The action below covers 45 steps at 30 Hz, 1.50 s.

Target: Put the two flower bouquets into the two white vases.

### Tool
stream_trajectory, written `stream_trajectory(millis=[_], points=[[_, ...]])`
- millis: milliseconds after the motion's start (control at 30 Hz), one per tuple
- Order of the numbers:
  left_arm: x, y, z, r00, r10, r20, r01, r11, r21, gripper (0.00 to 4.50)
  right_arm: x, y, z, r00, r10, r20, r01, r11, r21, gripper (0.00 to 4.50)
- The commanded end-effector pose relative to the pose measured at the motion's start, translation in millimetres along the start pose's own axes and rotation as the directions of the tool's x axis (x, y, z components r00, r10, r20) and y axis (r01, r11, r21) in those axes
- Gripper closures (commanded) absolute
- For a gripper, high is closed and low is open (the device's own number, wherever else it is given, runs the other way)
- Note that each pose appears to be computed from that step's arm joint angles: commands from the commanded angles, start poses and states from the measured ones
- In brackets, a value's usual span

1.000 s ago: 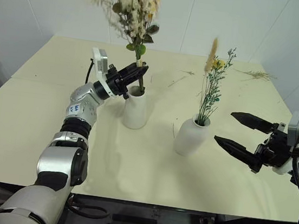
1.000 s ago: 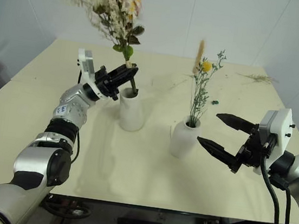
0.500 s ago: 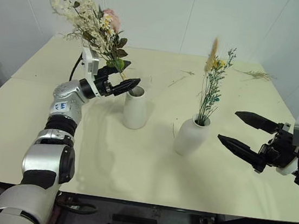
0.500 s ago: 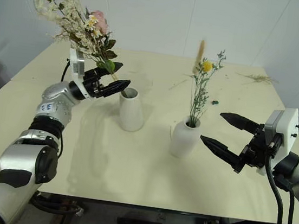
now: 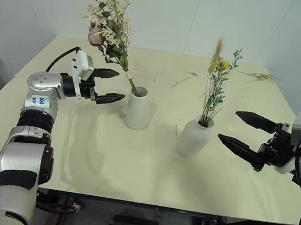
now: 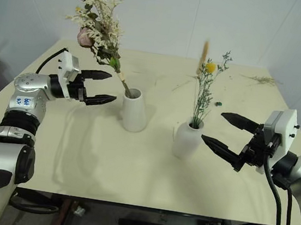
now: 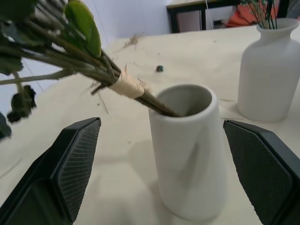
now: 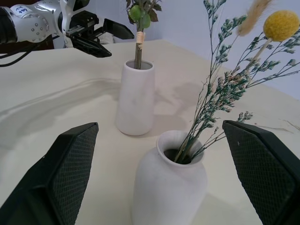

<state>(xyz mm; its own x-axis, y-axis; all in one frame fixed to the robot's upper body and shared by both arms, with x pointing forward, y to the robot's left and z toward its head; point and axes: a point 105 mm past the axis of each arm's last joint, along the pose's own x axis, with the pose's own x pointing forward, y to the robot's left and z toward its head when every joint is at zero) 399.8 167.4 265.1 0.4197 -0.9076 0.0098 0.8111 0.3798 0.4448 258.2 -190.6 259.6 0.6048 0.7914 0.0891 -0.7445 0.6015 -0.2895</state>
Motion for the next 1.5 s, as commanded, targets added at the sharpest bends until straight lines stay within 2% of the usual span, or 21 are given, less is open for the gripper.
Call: stream_trajectory(millis=[33, 233, 367, 433, 700, 933, 1067, 1167, 1500], points=[[17, -1, 14, 0.997, -0.019, 0.081, 0.018, 1.000, 0.018, 0.03, 2, 3, 8, 0.999, 0.014, 0.035, -0.013, 0.999, -0.031, 0.00], [33, -3, 8, 0.991, 0.006, 0.136, 0.004, 0.997, -0.073, 0.03, 3, 2, 9, 0.999, 0.010, 0.038, -0.009, 0.999, -0.034, 0.00], [35, -10, 25, 0.967, -0.063, 0.248, 0.079, 0.995, -0.053, 0.03, 2, 3, 10, 0.999, 0.004, 0.038, -0.002, 0.999, -0.038, 0.00], [30, -11, 30, 0.962, -0.085, 0.258, 0.098, 0.995, -0.037, 0.03, 1, 3, 10, 0.999, -0.001, 0.037, 0.002, 0.999, -0.039, 0.00], [-15, -6, 26, 0.989, -0.077, 0.129, 0.074, 0.997, 0.028, 0.03, -3, 3, 9, 1.000, 0.005, 0.018, -0.004, 0.999, -0.033, 0.00], [-45, -6, 39, 0.995, -0.081, 0.067, 0.077, 0.995, 0.055, 0.03, -12, -6, 17, 0.998, 0.047, -0.035, -0.048, 0.998, -0.040, 0.00], [-65, -34, 39, 0.981, -0.196, 0.004, 0.196, 0.981, -0.006, 0.03, -19, -7, 23, 0.991, 0.088, -0.104, -0.097, 0.991, -0.088, 0.00], [-77, -45, 30, 0.979, -0.200, -0.045, 0.198, 0.979, -0.042, 0.03, -22, -11, 19, 0.986, 0.102, -0.135, -0.115, 0.989, -0.095, 0.00], [-84, -51, 32, 0.984, -0.173, -0.046, 0.173, 0.985, -0.007, 0.03, -20, -22, 8, 0.975, 0.135, -0.174, -0.156, 0.981, -0.114, 0.00]])
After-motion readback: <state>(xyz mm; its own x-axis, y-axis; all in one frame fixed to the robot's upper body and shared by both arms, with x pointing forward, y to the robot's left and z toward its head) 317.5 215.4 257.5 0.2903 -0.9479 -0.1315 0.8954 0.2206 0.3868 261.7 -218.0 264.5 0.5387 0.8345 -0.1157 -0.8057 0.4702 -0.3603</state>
